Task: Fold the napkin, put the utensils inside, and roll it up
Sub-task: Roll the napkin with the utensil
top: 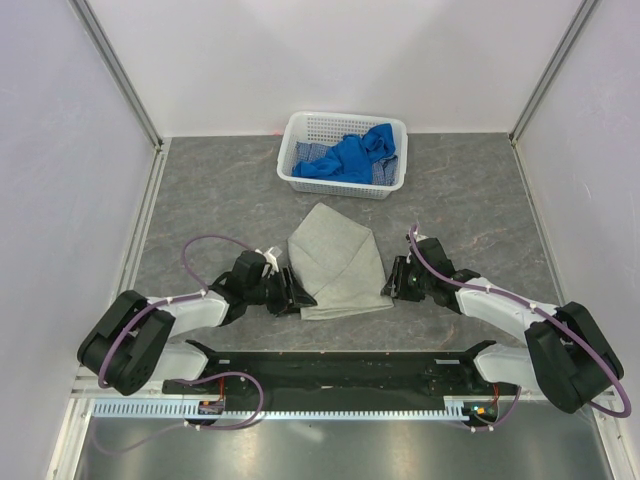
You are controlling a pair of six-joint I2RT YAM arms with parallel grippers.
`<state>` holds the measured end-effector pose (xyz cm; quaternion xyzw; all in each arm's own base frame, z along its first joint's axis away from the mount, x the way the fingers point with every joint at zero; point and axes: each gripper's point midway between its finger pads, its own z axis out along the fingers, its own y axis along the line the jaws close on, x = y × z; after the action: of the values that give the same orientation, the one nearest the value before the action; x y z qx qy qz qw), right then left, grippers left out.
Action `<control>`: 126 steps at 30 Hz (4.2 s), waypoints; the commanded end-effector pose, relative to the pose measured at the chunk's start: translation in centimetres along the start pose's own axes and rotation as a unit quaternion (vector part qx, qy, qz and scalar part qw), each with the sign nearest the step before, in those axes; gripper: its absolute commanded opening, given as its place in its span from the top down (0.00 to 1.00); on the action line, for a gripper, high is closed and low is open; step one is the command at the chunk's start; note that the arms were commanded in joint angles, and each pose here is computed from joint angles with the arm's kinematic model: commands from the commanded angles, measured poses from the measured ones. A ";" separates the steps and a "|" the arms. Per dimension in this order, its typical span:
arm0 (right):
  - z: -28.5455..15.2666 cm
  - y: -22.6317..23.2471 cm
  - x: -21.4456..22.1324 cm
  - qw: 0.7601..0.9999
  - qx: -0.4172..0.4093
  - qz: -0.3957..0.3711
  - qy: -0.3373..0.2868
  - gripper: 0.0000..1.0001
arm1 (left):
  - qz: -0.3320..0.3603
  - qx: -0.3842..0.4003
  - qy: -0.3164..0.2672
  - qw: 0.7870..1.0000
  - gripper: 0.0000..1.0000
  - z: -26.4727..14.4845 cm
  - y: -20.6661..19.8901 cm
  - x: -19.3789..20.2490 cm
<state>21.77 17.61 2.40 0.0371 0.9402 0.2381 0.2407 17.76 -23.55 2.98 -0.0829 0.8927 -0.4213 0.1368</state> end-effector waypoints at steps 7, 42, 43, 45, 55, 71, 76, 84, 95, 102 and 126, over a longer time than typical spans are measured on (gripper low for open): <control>-0.9 0.7 -1.6 1.000 0.014 -0.014 -0.013 0.46 | 0.015 0.044 -0.009 0.999 0.29 0.0 -2.6 -1.0; -4.4 9.0 -5.8 0.960 -0.043 -0.240 -0.134 0.36 | -0.004 0.012 0.064 0.998 0.93 0.4 -0.7 1.4; -4.3 9.4 -5.5 0.957 -0.043 -0.254 -0.135 0.36 | -0.006 0.014 0.068 0.998 0.94 0.4 -0.9 1.4; -4.2 10.6 -4.5 0.944 -0.046 -0.297 -0.139 0.35 | -0.012 0.018 0.080 0.997 0.98 0.3 -1.2 1.7; -3.2 17.4 1.9 0.874 -0.095 -0.443 -0.176 0.29 | -0.053 0.040 0.112 0.991 0.98 -1.3 -1.6 1.1; 0.9 20.2 7.5 0.781 -0.011 -0.589 -0.206 0.20 | -0.095 0.057 0.132 0.985 0.98 -2.2 -1.0 0.8; 2.1 18.8 7.0 0.779 0.038 -0.589 -0.212 0.20 | -0.094 0.052 0.134 0.985 0.98 -2.4 -0.5 0.7; 2.9 15.1 6.3 0.778 0.081 -0.594 -0.189 0.37 | -0.103 0.058 0.126 0.985 0.98 -3.0 0.0 -0.1; 3.8 11.9 5.7 0.781 0.106 -0.593 -0.166 0.54 | -0.113 0.062 0.119 0.984 0.98 -3.7 0.8 -0.7; 4.2 13.5 7.0 0.757 0.054 -0.637 -0.134 0.76 | -0.100 0.062 0.119 0.986 0.96 -3.5 1.0 -1.0; 4.1 15.1 9.1 0.795 -0.123 -0.559 0.198 0.86 | 0.030 -0.100 -0.265 0.959 0.25 -8.5 5.1 -9.7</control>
<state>17.68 34.23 2.16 -0.5756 0.7773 0.0898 0.2377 22.71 -13.88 5.93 -0.1705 0.8753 -0.3388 0.3000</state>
